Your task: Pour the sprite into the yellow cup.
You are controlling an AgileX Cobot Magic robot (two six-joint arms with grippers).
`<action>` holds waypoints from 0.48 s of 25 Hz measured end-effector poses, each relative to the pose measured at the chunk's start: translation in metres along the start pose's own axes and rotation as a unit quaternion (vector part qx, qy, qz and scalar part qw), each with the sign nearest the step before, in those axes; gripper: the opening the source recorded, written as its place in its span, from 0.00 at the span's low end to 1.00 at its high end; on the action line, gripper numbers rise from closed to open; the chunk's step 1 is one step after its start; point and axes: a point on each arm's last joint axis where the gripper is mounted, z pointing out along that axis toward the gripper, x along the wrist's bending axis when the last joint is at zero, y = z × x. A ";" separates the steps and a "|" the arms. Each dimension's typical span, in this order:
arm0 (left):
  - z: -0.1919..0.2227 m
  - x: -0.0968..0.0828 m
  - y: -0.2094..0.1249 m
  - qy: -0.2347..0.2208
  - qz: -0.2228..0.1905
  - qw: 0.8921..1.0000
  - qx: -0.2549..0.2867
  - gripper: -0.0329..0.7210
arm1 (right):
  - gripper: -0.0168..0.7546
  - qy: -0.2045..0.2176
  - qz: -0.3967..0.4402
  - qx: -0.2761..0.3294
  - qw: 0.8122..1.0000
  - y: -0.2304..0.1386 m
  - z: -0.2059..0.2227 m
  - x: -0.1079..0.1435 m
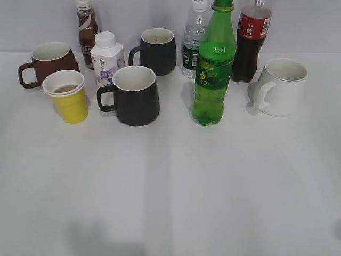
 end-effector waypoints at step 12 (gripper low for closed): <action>-0.020 -0.001 -0.014 0.030 -0.018 0.997 -0.075 0.72 | 0.60 -0.019 0.013 -0.065 0.998 -0.010 -0.017 0.000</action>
